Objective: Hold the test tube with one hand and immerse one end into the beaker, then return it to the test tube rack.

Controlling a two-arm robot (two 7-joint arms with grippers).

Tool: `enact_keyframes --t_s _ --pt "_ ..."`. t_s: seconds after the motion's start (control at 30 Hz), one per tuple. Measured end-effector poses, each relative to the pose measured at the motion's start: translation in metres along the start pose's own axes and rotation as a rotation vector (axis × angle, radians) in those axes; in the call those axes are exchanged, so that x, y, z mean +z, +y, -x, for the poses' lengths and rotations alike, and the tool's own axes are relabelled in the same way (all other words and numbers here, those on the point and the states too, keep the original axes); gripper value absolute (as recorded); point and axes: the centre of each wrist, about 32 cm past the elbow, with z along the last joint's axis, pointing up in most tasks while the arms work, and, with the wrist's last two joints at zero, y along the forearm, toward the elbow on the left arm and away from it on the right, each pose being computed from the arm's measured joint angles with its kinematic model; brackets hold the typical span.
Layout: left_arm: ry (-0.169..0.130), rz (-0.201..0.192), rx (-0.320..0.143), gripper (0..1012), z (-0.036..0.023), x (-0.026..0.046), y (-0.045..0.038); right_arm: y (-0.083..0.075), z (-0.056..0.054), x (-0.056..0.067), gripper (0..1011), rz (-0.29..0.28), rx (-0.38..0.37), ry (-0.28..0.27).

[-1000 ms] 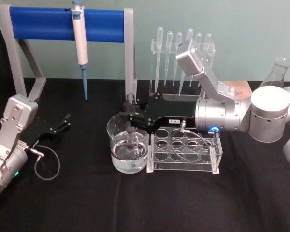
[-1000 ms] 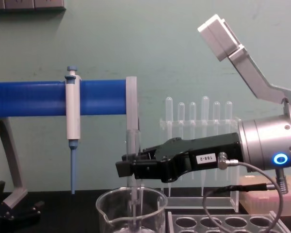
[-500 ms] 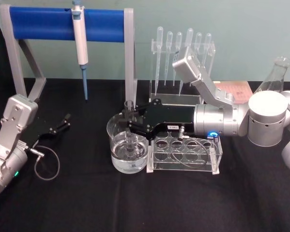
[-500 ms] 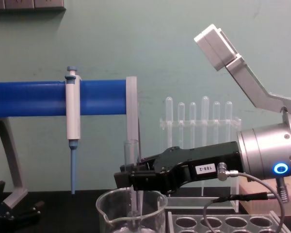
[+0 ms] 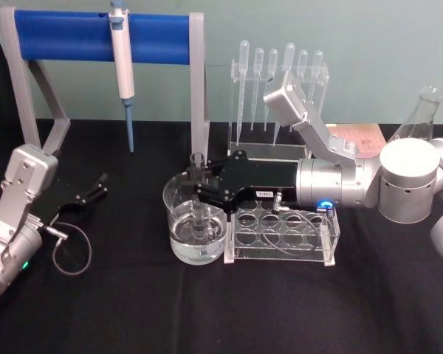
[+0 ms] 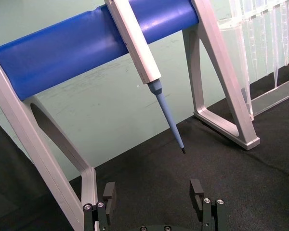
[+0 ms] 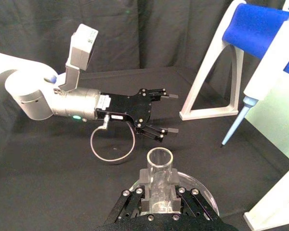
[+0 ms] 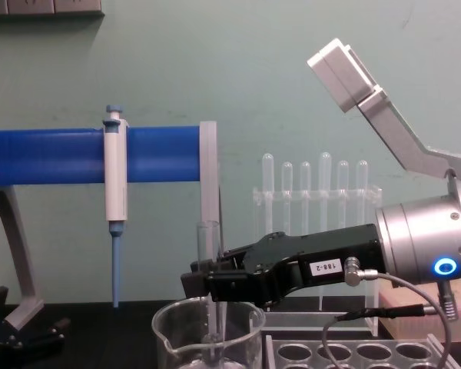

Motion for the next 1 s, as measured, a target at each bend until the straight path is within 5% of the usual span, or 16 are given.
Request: enact_keyframes --t_s 1.0 --pt "0.000 0.000 0.000 1000 0.0000 0.0000 0.0000 -0.0001 -0.0004 0.0004 234 -0.002 -0.002 0.001"
